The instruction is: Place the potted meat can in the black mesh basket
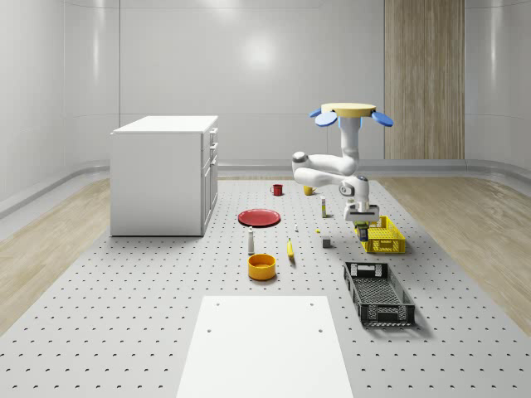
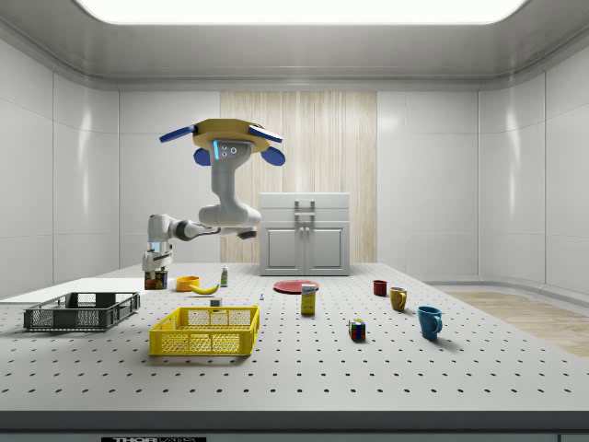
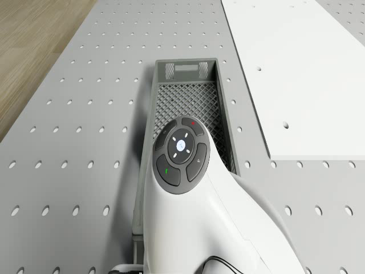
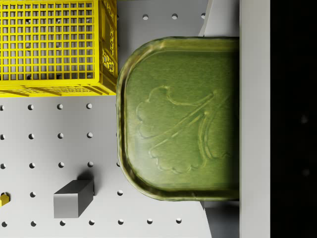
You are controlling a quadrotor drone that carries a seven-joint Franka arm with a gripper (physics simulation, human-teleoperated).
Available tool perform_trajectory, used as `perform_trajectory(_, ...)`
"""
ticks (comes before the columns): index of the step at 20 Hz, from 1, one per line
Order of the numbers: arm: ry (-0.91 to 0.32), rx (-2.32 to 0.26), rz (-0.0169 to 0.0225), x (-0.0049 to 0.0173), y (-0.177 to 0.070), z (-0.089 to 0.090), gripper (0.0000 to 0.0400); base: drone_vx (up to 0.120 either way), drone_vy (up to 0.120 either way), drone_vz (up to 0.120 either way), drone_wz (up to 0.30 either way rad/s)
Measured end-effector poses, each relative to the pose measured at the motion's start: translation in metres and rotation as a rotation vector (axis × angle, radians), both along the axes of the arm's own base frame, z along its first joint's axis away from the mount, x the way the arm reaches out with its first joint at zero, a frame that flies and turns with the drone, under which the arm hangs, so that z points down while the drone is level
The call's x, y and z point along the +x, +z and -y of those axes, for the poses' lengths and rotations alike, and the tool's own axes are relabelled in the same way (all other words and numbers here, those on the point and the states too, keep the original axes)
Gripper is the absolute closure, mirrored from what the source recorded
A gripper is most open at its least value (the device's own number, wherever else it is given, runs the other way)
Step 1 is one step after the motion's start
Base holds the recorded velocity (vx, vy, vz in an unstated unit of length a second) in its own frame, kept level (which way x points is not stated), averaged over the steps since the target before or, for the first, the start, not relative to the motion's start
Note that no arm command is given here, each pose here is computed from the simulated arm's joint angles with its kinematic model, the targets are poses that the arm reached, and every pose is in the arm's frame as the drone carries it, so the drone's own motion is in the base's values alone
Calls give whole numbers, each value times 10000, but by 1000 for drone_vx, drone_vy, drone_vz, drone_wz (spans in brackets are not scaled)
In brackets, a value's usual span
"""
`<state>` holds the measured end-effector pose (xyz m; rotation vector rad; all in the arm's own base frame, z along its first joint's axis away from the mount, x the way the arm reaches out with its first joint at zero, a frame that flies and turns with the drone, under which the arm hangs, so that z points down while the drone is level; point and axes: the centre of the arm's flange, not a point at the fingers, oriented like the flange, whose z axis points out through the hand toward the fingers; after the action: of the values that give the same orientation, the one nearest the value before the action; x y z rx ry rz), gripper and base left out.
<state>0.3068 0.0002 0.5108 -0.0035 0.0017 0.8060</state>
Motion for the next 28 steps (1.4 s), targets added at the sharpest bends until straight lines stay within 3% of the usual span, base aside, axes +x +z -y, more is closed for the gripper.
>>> perform_trajectory(28, 1, 0, 0, 0, 0, 0, 115, 120, -6, 0, 0)
